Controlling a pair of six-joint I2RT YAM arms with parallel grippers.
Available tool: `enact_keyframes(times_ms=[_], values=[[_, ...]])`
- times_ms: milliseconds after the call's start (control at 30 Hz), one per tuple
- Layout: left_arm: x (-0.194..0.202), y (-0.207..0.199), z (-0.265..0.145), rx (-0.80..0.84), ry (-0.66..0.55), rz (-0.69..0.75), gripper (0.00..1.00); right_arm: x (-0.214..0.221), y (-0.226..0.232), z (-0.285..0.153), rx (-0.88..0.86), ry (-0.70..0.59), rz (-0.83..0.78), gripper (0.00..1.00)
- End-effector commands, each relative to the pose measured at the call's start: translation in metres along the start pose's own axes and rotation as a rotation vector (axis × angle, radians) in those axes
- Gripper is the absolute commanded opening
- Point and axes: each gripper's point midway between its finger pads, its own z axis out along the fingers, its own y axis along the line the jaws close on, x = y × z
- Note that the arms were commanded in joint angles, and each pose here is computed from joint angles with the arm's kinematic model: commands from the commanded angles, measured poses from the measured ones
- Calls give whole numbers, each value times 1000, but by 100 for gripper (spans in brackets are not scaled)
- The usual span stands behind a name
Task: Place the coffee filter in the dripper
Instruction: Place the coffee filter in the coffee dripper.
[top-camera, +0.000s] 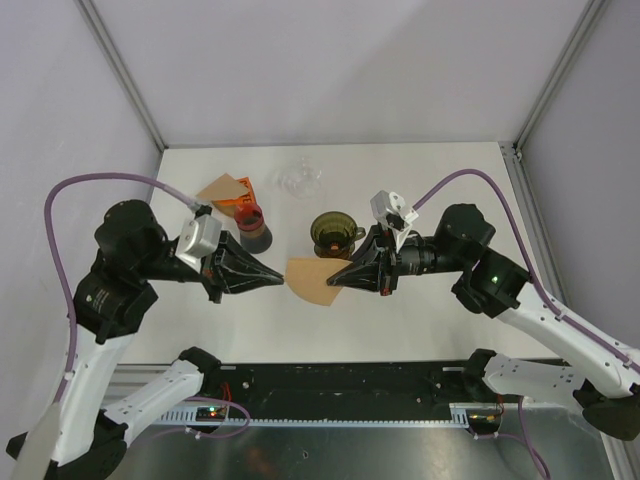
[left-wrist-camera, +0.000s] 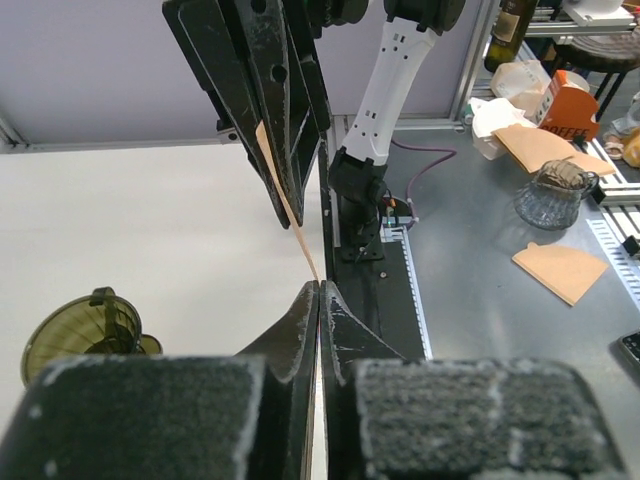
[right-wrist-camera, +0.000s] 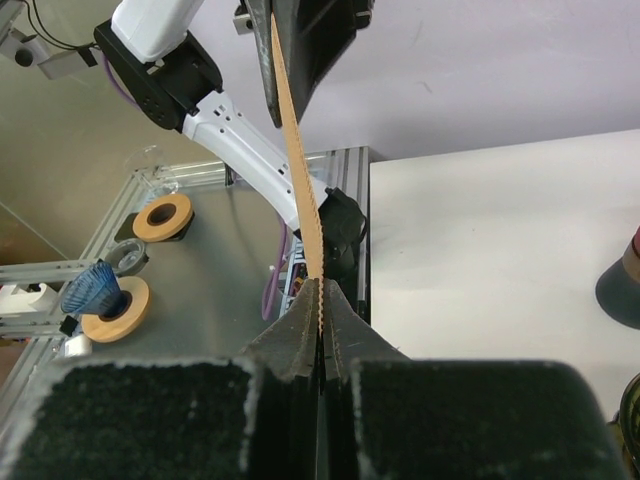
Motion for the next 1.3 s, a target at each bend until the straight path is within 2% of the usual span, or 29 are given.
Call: enact_keyframes(times_ms=[0, 200, 600, 700, 833, 900, 1267], values=[[-16, -5, -3, -4, -18, 73, 5, -20, 7, -7, 4, -42, -48, 0], [-11, -3, -1, 7, -6, 43, 2, -22, 8, -7, 2, -48, -52, 0], [-7, 3, 1, -3, 4, 20, 4, -23, 8, -6, -5, -51, -49, 0], [-9, 9, -2, -54, 6, 44, 8, -22, 8, -6, -4, -48, -48, 0], [-15, 28, -9, -199, 11, 70, 24, -23, 9, -8, 1, -50, -51, 0], [-15, 31, -11, -224, 12, 73, 27, -24, 9, -9, 1, -52, -52, 0], [-10, 21, -5, -140, 15, 48, 29, -24, 9, -8, -2, -54, -50, 0]])
